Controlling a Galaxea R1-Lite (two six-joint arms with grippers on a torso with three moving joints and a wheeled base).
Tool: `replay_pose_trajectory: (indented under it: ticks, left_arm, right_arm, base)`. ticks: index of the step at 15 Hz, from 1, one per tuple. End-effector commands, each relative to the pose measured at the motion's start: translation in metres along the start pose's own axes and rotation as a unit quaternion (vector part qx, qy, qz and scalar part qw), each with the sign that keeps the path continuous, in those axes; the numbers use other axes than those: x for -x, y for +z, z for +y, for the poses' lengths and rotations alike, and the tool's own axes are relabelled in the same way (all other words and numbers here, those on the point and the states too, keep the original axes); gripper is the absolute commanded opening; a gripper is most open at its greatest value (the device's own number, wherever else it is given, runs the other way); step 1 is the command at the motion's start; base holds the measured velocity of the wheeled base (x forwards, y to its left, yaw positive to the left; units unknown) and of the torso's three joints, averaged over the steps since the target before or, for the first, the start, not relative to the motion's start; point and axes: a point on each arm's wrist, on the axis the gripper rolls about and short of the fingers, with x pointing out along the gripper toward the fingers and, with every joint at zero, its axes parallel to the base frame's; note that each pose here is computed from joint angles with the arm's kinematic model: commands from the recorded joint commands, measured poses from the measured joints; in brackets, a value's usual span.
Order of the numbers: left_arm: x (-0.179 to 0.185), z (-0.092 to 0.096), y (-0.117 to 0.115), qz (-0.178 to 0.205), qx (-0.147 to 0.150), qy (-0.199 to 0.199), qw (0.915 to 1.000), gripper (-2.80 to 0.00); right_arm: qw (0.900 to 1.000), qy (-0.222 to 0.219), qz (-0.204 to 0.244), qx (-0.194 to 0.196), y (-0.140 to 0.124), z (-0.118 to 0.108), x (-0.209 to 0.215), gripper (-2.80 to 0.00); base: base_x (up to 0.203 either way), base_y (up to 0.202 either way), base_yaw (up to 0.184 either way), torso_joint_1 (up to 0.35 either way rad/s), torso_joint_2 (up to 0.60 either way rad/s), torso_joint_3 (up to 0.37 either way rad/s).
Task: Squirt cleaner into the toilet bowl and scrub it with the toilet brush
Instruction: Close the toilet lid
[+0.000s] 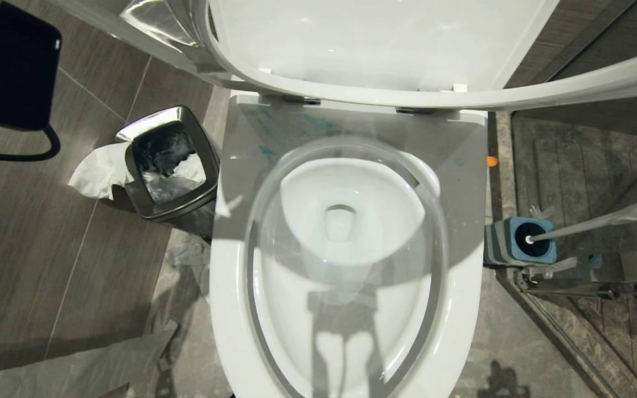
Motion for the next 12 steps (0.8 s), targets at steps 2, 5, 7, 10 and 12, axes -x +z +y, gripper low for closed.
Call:
replay_pose_trajectory:
  ticks: [2, 5, 7, 10, 12]
  left_arm:
    - [0.0001, -0.0029, -0.0001, 0.004, -0.005, 0.000, 1.0000, -2.80]
    - [0.0015, -0.0031, 0.0003, 0.002, -0.012, 0.004, 0.9999, -2.80]
    - [0.0039, -0.0050, 0.0026, -0.001, -0.024, 0.010, 0.9997, -2.80]
    - [0.0048, -0.0064, 0.0044, -0.002, -0.032, 0.012, 0.9994, -2.80]
    - [0.0048, -0.0071, 0.0043, -0.002, -0.034, 0.012, 0.9994, -2.80]
  right_arm:
    - [1.000, 0.000, 0.000, 0.000, 0.0000, 0.0000, -0.0001, -2.80]
    - [1.000, 0.001, 0.000, 0.000, 0.0000, 0.0000, -0.0001, -2.80]
    - [1.000, 0.001, 0.000, 0.000, 0.0000, 0.0000, -0.0001, -2.80]
    - [1.000, 0.001, 0.000, 0.000, 0.0000, 0.0000, -0.0001, -2.80]
    - [1.000, 0.000, 0.001, 0.000, -0.0001, 0.0000, -0.0001, -2.80]
  base:
    - [0.000, 0.000, 0.000, 0.000, 0.00, 0.000]
    - [0.000, 0.000, 0.000, 0.000, 0.00, 0.000]
    - [0.000, 0.000, 0.000, 0.000, 0.00, 0.000]
    - [0.000, 0.000, 0.000, 0.000, 0.00, 0.000]
    - [0.000, 0.000, 0.000, 0.000, 0.00, 0.000]
